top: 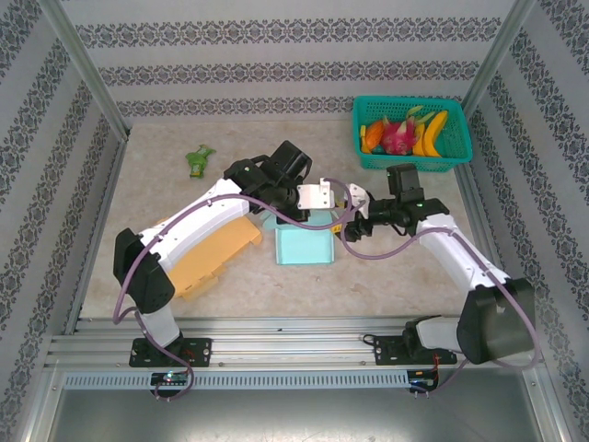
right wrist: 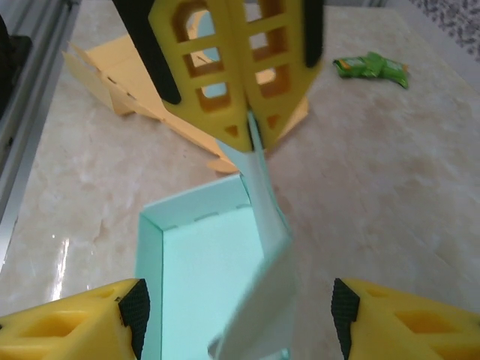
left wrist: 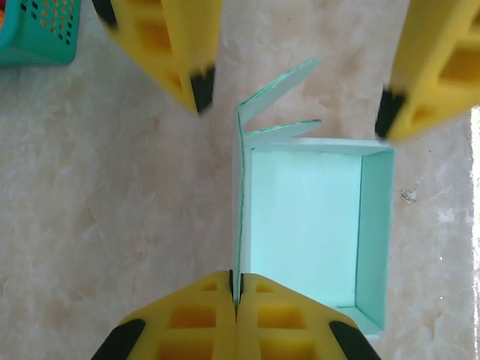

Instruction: Fold the paper box

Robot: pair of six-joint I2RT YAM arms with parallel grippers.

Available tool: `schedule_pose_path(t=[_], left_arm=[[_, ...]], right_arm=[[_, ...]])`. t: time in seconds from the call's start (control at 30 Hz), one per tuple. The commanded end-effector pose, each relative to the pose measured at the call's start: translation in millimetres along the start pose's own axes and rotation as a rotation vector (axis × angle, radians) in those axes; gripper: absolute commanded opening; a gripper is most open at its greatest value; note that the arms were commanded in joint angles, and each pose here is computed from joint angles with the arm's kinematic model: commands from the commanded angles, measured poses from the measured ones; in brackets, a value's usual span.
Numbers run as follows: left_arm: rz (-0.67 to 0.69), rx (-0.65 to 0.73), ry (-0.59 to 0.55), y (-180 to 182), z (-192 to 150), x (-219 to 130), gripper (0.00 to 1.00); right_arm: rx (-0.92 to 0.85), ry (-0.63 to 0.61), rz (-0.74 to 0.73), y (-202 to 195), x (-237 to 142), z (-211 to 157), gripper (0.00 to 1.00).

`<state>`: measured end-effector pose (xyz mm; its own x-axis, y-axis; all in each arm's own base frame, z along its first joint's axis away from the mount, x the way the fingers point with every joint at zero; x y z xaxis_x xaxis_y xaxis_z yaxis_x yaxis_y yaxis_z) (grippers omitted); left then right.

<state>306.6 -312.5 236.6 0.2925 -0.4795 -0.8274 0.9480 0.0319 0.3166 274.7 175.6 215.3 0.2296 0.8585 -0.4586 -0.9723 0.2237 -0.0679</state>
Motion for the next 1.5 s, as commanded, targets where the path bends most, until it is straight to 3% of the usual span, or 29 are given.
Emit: schedule_pose_path(t=[0.0,0.13,0.63,1.13,1.47], left_arm=[[0.029,0.032,-0.046,-3,8,-14,0.00],[0.029,0.031,-0.059,-6,9,-19,0.00],[0.018,0.033,-0.102,-12,16,-29,0.00],[0.014,0.038,-0.055,-11,10,-17,0.00],[-0.002,0.039,-0.056,-12,12,-11,0.00]], right_arm=[[0.041,0.093,-0.007,14,-20,-15,0.67],[0.021,0.081,-0.064,9,-25,-20,0.67],[-0.097,0.053,0.046,16,27,-10,0.64],[-0.066,0.117,-0.005,5,0,-21,0.67],[-0.099,0.108,-0.016,-6,12,-19,0.65]])
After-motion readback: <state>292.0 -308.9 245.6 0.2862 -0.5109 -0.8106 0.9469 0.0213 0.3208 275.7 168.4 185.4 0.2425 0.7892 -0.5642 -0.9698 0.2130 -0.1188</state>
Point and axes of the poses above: each hand's point on the last joint's axis, 136 mm out from that joint toward the fingers, its own x axis out along the fingers, its own y axis along the line the jaws close on, z = x × y, the point moved 2 cm from there along -x, back along the fingers, and after that the axes turned 3 degrees about x, right-handed, at the moved point
